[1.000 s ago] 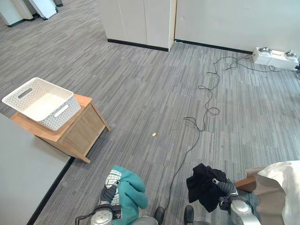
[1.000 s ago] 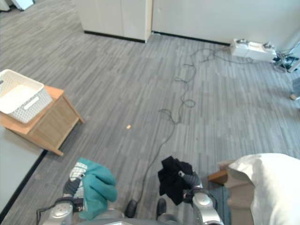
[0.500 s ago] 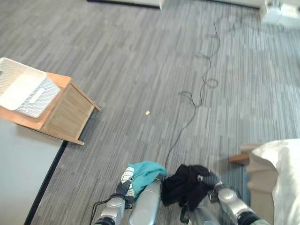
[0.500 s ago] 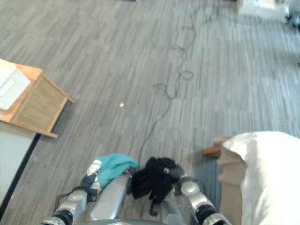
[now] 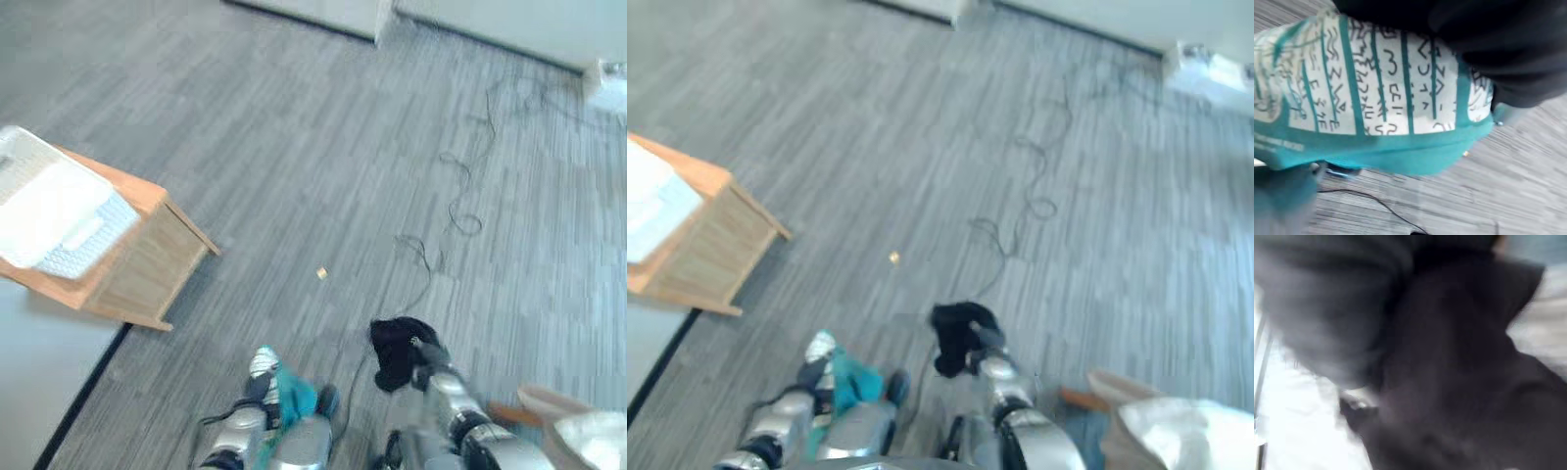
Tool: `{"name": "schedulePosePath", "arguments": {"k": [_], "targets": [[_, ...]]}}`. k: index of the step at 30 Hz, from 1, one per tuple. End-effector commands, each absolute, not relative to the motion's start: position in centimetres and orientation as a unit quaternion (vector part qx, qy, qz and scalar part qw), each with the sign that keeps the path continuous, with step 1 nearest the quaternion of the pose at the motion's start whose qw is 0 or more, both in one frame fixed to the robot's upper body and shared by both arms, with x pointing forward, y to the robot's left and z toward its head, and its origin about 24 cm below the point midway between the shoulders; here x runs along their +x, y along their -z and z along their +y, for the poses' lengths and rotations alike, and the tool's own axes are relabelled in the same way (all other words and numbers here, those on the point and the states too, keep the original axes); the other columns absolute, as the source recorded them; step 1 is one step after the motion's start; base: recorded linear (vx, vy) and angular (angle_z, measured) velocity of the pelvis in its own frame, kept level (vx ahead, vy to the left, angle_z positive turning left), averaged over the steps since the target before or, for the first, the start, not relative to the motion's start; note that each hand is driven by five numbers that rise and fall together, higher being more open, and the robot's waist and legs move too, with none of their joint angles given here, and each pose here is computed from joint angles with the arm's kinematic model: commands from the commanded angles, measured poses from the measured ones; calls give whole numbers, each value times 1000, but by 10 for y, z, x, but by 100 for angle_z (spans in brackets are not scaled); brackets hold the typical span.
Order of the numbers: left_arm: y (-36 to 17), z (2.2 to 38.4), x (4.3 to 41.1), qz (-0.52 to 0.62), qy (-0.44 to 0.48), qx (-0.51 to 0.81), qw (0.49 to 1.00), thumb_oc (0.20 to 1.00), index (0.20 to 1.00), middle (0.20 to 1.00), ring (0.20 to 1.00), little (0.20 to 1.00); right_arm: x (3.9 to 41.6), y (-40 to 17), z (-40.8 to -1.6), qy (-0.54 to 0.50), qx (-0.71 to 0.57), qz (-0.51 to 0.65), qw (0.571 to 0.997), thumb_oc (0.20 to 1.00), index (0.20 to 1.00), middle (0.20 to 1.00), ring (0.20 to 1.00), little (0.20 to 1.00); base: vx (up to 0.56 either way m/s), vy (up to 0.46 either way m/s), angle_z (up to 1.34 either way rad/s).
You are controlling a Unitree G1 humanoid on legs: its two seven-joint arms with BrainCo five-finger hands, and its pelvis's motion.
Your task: Tidy up the quilt and then pick up the clothes from the bed and put them into the laundry hamper.
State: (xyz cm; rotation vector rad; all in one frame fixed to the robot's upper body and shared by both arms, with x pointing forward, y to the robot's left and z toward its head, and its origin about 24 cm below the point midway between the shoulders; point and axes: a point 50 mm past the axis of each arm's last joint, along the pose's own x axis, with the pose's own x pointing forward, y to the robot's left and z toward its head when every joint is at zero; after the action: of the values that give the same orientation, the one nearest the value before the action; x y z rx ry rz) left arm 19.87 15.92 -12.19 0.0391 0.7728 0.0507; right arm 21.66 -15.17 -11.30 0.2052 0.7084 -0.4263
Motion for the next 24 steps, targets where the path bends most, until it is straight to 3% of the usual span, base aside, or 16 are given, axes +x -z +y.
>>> {"name": "schedulePosePath", "arguments": {"k": [1, 2, 4, 5, 6, 7, 9, 13, 19, 24], "targets": [[126, 149, 194, 379, -57, 59, 922, 200, 200, 200, 200, 200, 172, 135, -175, 320, 151, 385, 852, 200, 200, 200, 200, 200, 795, -71, 105], [108, 131, 226, 340, -55, 11, 939, 200, 200, 200, 200, 200, 198, 120, -122, 319, 159, 377, 855, 200, 200, 200, 200, 200, 997, -44, 117], [100, 126, 237, 323, -73, 7, 944, 200, 200, 200, 200, 200, 187, 126, -135, 301, 125, 390, 861, 200, 200, 200, 200, 200, 586, 23, 188], [105, 99, 225, 333, -85, -24, 939, 200, 200, 200, 200, 200, 199, 111, -77, 319, 155, 396, 847, 200, 200, 200, 200, 200, 629, -77, 179], [117, 118, 204, 348, -112, 14, 931, 200, 200, 200, 200, 200, 171, 130, -112, 314, 106, 406, 851, 200, 200, 200, 200, 200, 856, -83, 96], [110, 134, 221, 342, -142, -23, 929, 200, 200, 200, 200, 200, 169, 131, -111, 277, 100, 408, 864, 200, 200, 200, 200, 200, 577, -63, 37], [110, 139, 219, 335, -187, -61, 921, 200, 200, 200, 200, 200, 171, 131, -111, 235, 77, 413, 877, 200, 200, 200, 200, 200, 406, 28, 47], [105, 139, 222, 316, -218, -97, 918, 200, 200, 200, 200, 200, 183, 122, -105, 203, 93, 388, 894, 200, 200, 200, 200, 200, 244, -92, 23], [97, 121, 234, 317, -234, -105, 913, 200, 200, 200, 200, 200, 217, 93, -74, 156, 114, 324, 926, 200, 200, 200, 200, 200, 593, 66, -4], [87, 110, 241, 305, -238, -109, 916, 200, 200, 200, 200, 200, 227, 78, -55, 147, 149, 297, 932, 200, 200, 200, 200, 200, 413, 147, 101]]}}
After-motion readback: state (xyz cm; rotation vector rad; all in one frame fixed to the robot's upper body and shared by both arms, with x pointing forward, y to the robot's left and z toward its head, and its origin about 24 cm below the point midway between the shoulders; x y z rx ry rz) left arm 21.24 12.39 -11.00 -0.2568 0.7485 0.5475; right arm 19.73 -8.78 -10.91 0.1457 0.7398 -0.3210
